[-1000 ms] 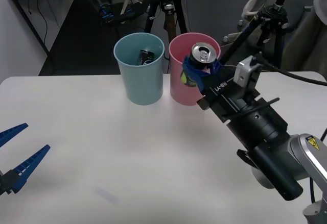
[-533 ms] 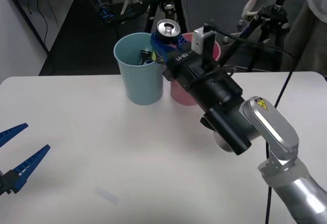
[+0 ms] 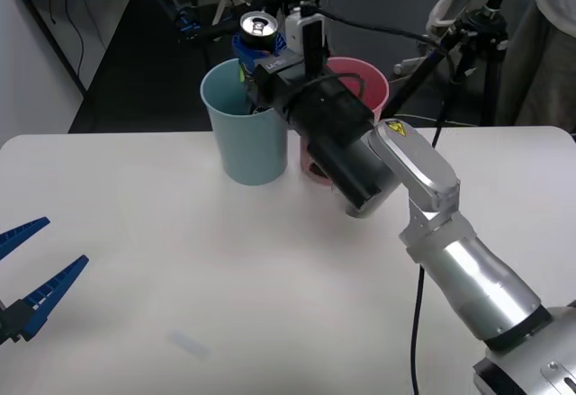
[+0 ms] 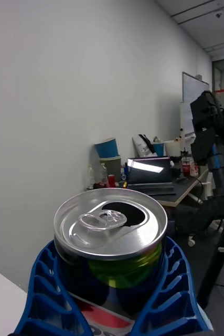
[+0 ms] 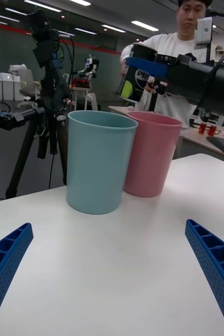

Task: Grasp the object on the table and drop it into the matching bin: aluminum can to the light blue bin, PET bottle to the pink bin.

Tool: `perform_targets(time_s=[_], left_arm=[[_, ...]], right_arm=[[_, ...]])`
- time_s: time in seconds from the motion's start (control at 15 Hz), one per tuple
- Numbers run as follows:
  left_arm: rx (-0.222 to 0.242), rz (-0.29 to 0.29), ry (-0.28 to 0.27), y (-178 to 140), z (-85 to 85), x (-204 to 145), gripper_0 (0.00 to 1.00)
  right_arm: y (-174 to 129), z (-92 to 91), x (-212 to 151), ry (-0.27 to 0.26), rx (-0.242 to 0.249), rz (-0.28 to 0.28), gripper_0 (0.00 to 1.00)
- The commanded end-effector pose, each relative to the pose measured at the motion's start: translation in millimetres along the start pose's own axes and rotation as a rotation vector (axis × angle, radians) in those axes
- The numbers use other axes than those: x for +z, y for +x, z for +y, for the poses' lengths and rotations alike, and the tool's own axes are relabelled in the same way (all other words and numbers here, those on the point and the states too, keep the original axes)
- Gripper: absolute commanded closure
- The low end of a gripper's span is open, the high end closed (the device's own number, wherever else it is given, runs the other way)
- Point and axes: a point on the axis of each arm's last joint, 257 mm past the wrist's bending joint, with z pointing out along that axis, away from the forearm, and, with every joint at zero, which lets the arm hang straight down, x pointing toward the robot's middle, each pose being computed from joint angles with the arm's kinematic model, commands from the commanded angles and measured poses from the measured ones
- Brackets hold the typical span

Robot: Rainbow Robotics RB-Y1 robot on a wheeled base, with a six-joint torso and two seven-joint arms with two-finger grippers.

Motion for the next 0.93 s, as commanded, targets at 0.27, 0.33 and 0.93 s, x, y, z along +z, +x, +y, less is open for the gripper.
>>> perform_targets(time_s=[0.27,0.33,0.93], left_arm=[[0.000,0.000,0.000,0.0,0.0,0.0,0.00],[0.000,0.000,0.000,0.0,0.0,0.0,0.00],[0.000,0.000,0.000,0.0,0.0,0.0,0.00]], right_arm=[[13.6,-8.3,33.8,0.033,-0.015,0.062,1.00],[15.6,-9.5,37.8,0.037,-0.018,0.071,1.00],[17.2,-6.0,43.5,0.032,0.002,0.079,0.00]])
